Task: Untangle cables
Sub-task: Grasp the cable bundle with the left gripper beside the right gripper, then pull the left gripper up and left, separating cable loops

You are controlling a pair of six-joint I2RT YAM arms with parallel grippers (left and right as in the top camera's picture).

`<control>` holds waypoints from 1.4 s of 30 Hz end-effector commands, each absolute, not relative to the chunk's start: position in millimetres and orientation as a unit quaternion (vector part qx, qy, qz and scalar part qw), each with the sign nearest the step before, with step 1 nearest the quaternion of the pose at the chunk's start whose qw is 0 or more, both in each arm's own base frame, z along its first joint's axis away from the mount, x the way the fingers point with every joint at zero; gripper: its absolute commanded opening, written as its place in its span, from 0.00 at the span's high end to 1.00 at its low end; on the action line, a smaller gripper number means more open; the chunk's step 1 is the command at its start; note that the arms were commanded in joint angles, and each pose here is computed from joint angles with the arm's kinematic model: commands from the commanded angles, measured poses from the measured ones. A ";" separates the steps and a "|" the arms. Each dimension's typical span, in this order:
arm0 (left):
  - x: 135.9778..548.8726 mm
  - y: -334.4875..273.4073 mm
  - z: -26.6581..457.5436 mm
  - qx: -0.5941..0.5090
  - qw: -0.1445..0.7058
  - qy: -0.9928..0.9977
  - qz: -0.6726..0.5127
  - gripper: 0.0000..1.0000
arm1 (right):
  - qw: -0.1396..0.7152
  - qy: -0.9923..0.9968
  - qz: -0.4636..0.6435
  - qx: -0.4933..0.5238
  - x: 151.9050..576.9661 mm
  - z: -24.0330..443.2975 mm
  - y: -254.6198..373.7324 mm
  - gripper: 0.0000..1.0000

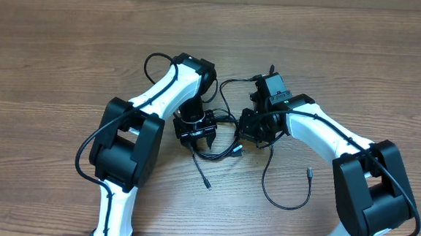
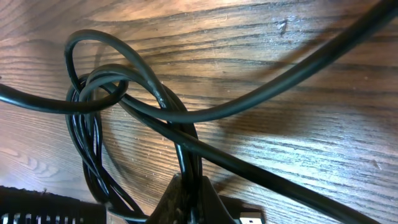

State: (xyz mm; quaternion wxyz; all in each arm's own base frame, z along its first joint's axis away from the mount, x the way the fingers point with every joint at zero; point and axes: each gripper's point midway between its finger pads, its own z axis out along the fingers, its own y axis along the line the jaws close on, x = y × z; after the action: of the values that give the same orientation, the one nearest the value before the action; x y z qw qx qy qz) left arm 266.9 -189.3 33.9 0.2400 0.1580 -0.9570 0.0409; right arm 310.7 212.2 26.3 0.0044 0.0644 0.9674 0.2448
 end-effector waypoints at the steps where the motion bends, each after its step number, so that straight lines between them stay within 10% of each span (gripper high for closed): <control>1: 268.4 -185.3 30.9 0.244 0.219 -0.945 -0.017 0.55 | 0.013 0.967 0.244 0.067 313.0 29.0 212.0 0.96; 25: 263.0 -192.9 15.6 0.312 0.180 -0.931 -0.062 0.74 | 0.013 0.967 0.244 0.067 313.2 29.2 212.0 0.96; 29: 263.7 -191.3 14.9 0.308 0.172 -0.933 -0.069 0.96 | 0.016 0.967 0.246 0.067 314.6 29.6 212.6 0.96; 42: 263.3 -190.4 8.6 0.300 0.162 -0.937 -0.074 0.80 | 0.017 0.967 0.246 0.067 314.7 29.5 212.6 0.96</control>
State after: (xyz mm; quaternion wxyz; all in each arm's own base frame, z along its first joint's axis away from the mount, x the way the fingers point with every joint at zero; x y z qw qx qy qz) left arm 269.8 -192.3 15.1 0.1639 0.3081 -0.9353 -0.0591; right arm 312.8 212.5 26.6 0.0086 0.0653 0.9671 0.2456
